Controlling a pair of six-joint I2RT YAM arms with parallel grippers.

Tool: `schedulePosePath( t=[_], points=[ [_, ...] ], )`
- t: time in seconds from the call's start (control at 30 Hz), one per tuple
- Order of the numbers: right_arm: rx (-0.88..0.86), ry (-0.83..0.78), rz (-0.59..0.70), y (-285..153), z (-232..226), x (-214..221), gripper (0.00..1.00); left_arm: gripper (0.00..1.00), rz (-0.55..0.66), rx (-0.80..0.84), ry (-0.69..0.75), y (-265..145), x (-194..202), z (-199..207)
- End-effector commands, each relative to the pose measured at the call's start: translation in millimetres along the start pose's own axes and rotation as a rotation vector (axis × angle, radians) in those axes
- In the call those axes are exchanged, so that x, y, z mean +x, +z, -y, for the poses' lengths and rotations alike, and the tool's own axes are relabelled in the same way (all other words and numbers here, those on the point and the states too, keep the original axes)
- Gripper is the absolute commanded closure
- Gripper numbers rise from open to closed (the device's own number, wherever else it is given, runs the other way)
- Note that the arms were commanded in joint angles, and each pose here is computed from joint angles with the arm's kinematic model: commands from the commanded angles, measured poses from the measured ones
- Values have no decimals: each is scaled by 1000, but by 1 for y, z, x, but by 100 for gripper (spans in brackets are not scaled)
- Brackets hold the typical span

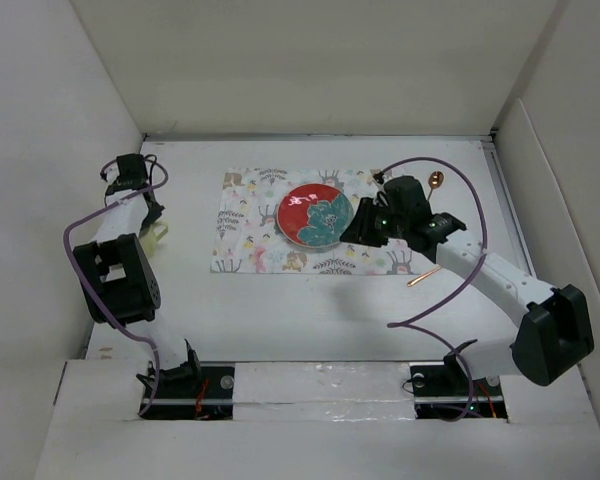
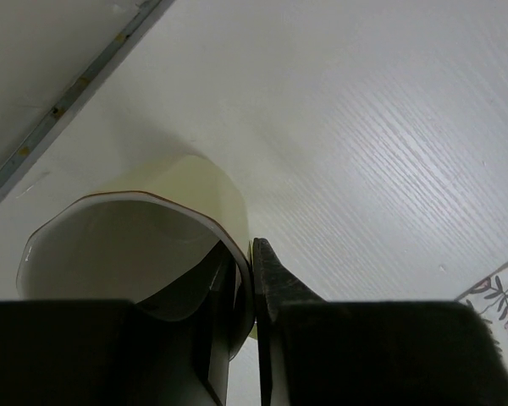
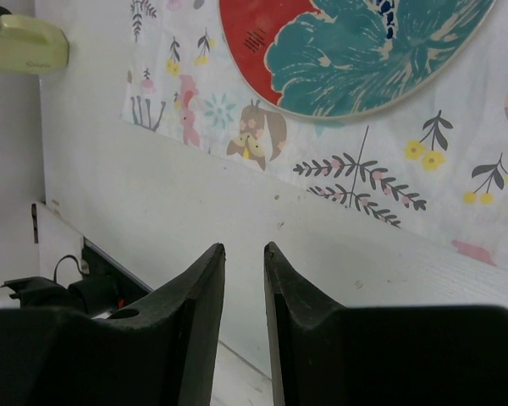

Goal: Set the dinner table for one person

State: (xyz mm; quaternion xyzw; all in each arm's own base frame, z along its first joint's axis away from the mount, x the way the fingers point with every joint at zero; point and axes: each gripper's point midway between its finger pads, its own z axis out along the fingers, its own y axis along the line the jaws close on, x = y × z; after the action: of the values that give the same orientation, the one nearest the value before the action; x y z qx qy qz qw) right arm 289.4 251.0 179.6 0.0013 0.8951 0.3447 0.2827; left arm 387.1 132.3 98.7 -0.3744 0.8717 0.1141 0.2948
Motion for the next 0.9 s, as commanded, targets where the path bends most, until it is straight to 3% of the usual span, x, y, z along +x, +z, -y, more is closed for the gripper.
schedulePosePath(
  t=[0.0, 0.13, 0.3, 0.37, 0.4, 0.57, 0.6, 0.67, 0.73, 0.87],
  points=[
    [-42, -37, 38, -4, -21, -15, 68, 100, 55, 116, 27, -32, -16, 21],
    [-66, -46, 61, -11, -33, -30, 66, 100, 175, 380, 115, -113, -51, 76],
    [-104, -49, 133, -31, -45, -63, 64, 100, 235, 742, 347, -211, -22, 154],
    [-116, -47, 164, -40, -46, -78, 78, 100, 241, 896, 465, -246, 0, 174],
    [-150, -55, 182, -49, -54, -93, 99, 100, 238, 1021, 560, -280, 29, 192],
    [-235, -127, 176, -62, -76, -105, 100, 100, 143, 1257, 677, -321, 81, 212],
    [-250, -144, 176, -65, -80, -106, 98, 100, 120, 1288, 683, -323, 86, 215],
    [-307, -227, 173, -73, -97, -100, 69, 100, 56, 1352, 658, -334, 95, 220],
    [-326, -300, 164, -71, -109, -83, 41, 100, -8, 1298, 628, -321, 98, 226],
    [-311, -448, 220, -61, -121, -63, 33, 100, -112, 1254, 585, -325, 91, 238]
  ],
)
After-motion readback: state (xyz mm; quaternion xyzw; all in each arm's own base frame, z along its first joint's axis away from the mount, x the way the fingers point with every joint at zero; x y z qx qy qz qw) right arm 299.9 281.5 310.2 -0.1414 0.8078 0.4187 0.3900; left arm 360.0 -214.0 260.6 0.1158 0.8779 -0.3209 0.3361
